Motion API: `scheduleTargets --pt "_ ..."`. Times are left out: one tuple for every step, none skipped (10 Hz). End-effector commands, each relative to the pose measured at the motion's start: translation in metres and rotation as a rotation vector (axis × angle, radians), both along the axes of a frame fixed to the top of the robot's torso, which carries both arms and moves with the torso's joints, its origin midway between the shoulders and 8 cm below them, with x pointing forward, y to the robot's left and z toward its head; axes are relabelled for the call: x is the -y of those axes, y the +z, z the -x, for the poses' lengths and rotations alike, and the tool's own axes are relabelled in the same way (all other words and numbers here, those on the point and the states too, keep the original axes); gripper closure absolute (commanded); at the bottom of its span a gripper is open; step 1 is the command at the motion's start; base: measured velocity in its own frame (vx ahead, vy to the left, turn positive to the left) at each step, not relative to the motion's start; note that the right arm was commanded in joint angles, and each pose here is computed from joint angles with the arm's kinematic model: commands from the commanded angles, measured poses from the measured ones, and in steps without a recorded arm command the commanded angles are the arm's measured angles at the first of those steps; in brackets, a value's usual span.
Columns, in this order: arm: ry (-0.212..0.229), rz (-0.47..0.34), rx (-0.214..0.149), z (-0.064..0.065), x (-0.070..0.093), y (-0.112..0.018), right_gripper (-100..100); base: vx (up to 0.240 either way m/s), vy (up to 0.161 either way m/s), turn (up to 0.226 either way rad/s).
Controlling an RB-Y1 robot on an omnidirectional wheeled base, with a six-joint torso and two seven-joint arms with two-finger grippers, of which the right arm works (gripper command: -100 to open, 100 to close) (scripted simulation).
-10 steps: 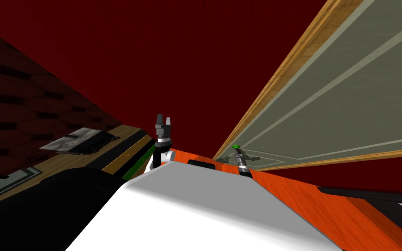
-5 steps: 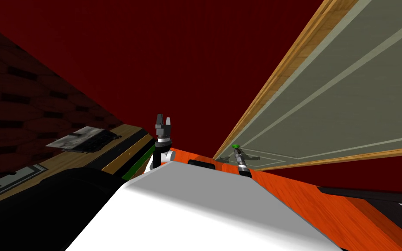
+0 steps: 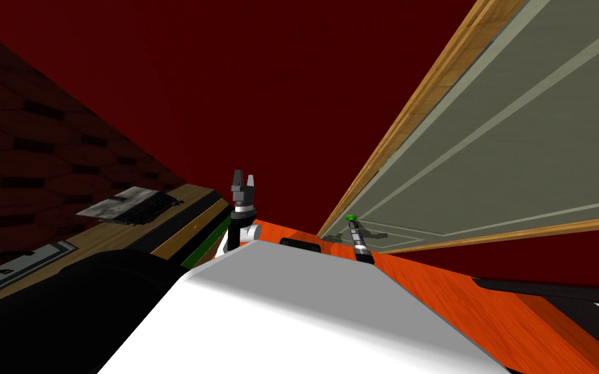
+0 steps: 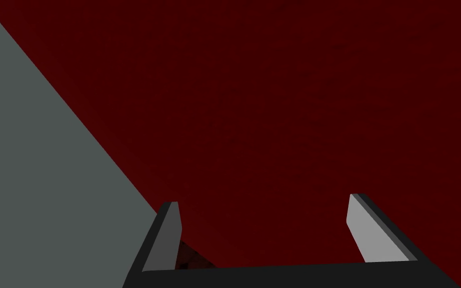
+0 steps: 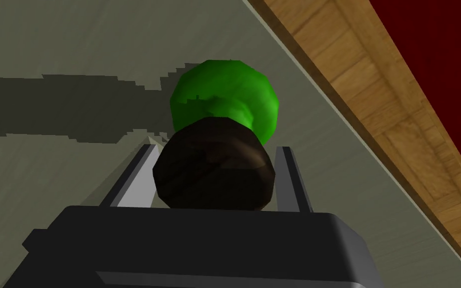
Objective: Pull the door open
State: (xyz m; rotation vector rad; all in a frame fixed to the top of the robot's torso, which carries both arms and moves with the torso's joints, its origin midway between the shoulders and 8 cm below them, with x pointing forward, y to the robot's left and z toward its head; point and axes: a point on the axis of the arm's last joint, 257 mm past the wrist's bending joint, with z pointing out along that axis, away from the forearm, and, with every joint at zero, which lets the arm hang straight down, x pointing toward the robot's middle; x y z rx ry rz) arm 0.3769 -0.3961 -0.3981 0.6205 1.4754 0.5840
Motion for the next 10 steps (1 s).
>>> scheduleTargets --pt "0.004 -0.052 -0.002 -0.0004 -0.0028 -0.0017 100 -0.027 -0.007 0.012" --pt "0.005 -0.077 -0.002 -0.0020 -0.0035 -0.0020 100 -0.039 -0.011 0.019" --pt "0.005 -0.095 -0.001 -0.0020 -0.0035 -0.0020 100 -0.028 -0.007 0.010" --pt "0.006 -0.128 0.000 -0.0035 -0.0041 -0.0022 100 -0.027 -0.003 0.012" --pt "0.006 -0.137 0.000 -0.0035 -0.0041 -0.0022 100 -0.024 -0.005 0.007" --pt "0.008 -0.175 0.001 -0.0052 -0.0048 -0.0024 100 -0.026 -0.010 0.011" --pt "0.008 -0.178 0.001 -0.0052 -0.0048 -0.0024 100 -0.024 -0.011 0.011" --pt "0.009 -0.218 0.001 -0.0069 -0.0056 -0.0026 100 -0.030 -0.006 0.015" --pt "0.011 -0.243 0.002 -0.0086 -0.0063 -0.0028 100 -0.043 -0.009 0.025" --pt "0.011 -0.262 0.002 -0.0086 -0.0063 -0.0028 100 -0.034 -0.015 0.010"
